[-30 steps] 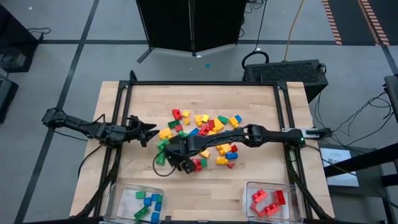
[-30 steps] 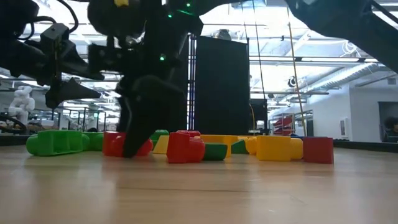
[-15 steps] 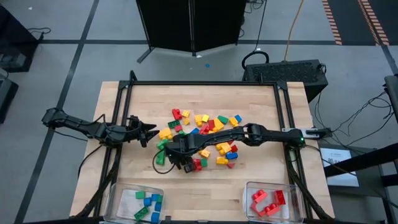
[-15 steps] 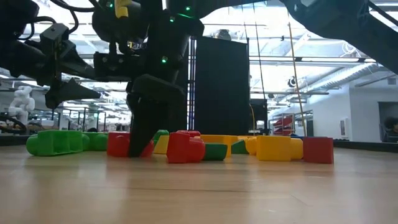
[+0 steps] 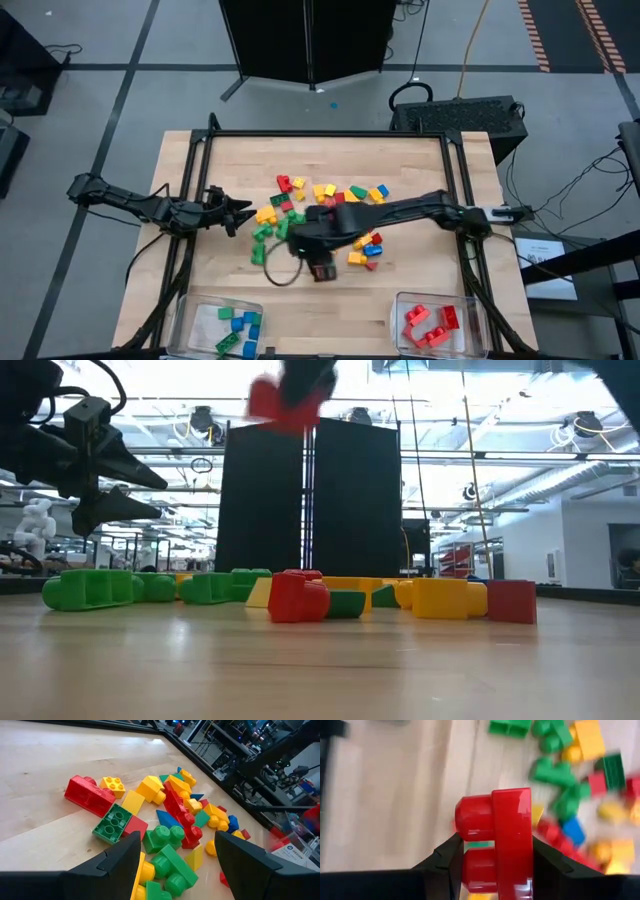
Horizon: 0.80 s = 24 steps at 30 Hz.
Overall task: Sort blocks by size
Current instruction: Put the red game piece into the right transparent bin
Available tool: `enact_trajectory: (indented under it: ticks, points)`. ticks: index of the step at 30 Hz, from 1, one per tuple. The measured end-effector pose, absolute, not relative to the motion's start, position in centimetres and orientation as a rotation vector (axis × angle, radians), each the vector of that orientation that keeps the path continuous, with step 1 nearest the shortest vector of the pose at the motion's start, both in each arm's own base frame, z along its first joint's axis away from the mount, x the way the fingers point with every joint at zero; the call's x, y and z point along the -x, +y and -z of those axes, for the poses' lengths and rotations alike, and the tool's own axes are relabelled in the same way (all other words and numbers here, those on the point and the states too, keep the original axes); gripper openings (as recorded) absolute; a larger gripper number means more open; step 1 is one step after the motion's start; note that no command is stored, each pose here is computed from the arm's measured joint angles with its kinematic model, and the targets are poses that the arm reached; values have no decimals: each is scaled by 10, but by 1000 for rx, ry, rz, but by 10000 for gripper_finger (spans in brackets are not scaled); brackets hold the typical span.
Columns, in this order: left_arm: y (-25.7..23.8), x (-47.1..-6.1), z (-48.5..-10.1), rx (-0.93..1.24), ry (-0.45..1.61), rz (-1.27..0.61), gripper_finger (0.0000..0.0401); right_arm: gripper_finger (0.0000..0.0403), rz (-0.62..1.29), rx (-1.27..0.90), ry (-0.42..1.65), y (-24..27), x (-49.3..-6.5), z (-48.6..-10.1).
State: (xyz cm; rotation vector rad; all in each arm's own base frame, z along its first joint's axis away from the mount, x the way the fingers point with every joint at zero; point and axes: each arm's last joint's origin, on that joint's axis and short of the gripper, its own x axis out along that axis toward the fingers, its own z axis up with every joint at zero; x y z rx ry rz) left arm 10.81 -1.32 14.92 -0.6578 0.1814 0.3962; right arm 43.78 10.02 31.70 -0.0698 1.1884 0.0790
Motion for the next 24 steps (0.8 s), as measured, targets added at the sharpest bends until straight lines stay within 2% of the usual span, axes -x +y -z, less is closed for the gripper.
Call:
enact_trajectory:
  ticks: [5, 12, 17, 24]
  points:
    - [-13, -108, -149, 659, 181, -396, 255, 148, 12, -78, 1287, 140, -374, -361]
    - [-13, -108, -149, 660, 178, -396, 255, 148, 76, -253, 1264, 218, -319, -376]
    - [-13, -109, -149, 682, 177, -400, 255, 148, 171, -362, 1345, 265, -287, -355]
    - [-13, -109, -149, 683, 177, -401, 255, 148, 377, -499, 1521, 300, -248, -319]
